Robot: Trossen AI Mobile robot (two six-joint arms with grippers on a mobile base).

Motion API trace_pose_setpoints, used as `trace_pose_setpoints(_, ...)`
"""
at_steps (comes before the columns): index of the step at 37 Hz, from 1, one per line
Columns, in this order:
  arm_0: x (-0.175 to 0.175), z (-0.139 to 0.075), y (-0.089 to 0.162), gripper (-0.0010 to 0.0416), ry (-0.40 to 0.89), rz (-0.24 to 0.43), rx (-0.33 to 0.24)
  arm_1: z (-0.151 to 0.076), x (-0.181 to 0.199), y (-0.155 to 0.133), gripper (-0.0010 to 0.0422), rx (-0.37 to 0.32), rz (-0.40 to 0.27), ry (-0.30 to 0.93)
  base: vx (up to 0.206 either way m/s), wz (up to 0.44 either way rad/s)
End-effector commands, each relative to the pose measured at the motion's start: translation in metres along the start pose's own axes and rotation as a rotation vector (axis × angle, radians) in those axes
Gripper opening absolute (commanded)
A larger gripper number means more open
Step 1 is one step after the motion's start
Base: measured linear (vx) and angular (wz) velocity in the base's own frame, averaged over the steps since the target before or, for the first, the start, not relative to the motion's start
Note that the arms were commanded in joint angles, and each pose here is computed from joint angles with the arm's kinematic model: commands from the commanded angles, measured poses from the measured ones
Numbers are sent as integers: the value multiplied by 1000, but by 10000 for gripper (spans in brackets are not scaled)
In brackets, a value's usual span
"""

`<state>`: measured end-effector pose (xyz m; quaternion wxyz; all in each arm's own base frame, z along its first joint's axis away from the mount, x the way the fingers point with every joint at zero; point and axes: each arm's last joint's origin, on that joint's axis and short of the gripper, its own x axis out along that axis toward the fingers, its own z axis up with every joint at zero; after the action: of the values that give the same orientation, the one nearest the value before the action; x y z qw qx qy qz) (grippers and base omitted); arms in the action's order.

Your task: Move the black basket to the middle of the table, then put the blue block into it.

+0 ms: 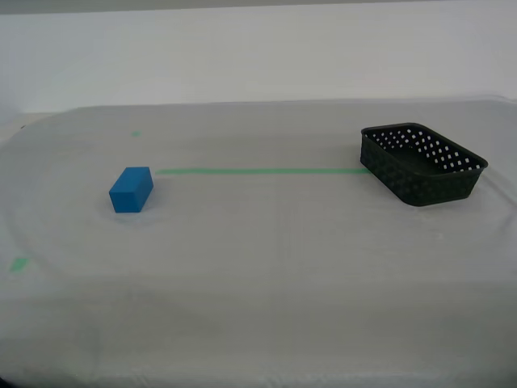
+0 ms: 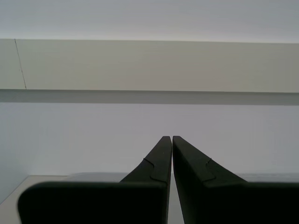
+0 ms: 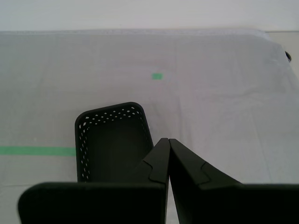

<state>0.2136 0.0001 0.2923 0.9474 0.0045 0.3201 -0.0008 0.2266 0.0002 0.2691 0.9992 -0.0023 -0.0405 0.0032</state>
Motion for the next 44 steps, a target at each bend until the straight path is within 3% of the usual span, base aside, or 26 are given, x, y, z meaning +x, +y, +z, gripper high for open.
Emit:
trace_pose_setpoints(1,0,5,0,-1,25,4,-3,1,0,0,0,2,0,-5,0,0)
trace_pose_setpoints(21,40,44,1,-1,236,9,-12,1,0,0,0,2,0,-5,0,0)
trace_pose_setpoints(38,113,60,1,0,568,38,-109,1,0,0,0,2,0,-5,0,0)
trace_pose_setpoints(44,143,68,1,0,643,44,-118,1,0,0,0,2,0,-5,0,0)
